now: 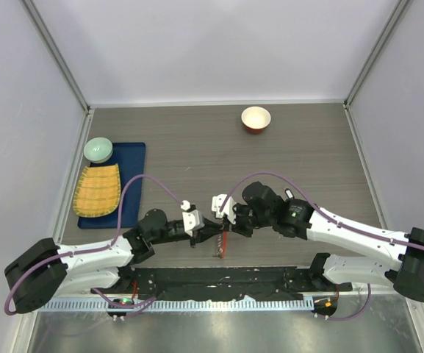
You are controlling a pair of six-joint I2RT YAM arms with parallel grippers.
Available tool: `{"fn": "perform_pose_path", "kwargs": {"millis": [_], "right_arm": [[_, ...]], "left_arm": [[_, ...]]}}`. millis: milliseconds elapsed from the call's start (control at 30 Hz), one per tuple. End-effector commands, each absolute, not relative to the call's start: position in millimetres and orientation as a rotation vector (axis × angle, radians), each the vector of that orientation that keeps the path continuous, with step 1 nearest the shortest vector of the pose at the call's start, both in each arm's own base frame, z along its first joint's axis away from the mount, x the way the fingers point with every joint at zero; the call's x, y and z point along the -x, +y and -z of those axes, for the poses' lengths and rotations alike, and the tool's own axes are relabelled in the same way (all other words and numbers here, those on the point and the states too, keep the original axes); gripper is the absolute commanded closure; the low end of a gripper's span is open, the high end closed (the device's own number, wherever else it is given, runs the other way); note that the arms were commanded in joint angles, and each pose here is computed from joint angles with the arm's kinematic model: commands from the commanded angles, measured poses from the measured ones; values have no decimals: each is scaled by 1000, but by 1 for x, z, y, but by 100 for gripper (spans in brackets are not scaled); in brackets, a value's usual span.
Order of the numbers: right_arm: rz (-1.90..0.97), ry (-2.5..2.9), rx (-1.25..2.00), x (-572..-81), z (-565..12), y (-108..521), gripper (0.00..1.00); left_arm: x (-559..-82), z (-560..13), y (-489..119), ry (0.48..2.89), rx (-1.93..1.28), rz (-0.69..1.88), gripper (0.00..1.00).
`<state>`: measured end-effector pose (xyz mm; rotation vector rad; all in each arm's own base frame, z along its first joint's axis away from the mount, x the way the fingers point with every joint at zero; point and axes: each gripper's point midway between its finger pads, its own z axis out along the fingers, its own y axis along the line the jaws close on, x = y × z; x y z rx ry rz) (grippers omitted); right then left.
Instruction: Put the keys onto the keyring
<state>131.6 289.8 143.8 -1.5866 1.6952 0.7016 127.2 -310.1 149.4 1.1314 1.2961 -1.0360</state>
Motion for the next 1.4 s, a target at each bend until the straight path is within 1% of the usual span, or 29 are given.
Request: {"fn": "perform_pose_path", "kwargs": {"millis": [0,100,200,467,533,600,633,733,800,833,867,933,1033,1233,1367], "right_arm": [[-726,1586,1528,-137,-174,303,99],[-723,1584,1525,-138,-175,303,99],[-708,1582,1508,-140,-178,301,99],[-701,1559,1472,-143,-187,300,99],[-699,1558,1474,-143,-187,300,99],[-697,1559,1470,-143,-187,300,99],[-698,1560,1469,-143,-187,300,99],[-696,1561,1469,-143,-187,300,99],[-695,1563,1469,-143,-186,299,99],[-693,1564,1465,-144,-186,299,99],[-696,1565,1467,-143,-186,299,99],[-695,1564,1468,-143,-185,300,99],[-694,1570,1468,-143,-183,299,99],[-694,1575,1474,-144,-181,300,99],[-702,1572,1478,-142,-181,300,99]], "left_arm": [[-130,-166,-317,1254,-1137,1032,83],[-130,-163,-316,1266,-1148,1023,86],[-133,-155,-314,1309,-1158,998,86],[-146,-131,-303,1450,-1137,903,81],[-152,-129,-301,1480,-1123,872,75],[-159,-125,-297,1518,-1100,828,72],[-160,-125,-297,1521,-1093,823,65],[-163,-127,-295,1527,-1060,817,54],[-161,-133,-294,1498,-1041,831,49],[-160,-135,-294,1484,-1032,838,45],[-159,-146,-295,1439,-1014,856,43],[-153,-149,-294,1403,-1019,883,39],[-148,-163,-291,1337,-1007,899,37],[-143,-182,-284,1268,-981,905,37],[-137,-190,-286,1233,-993,937,43]]}}
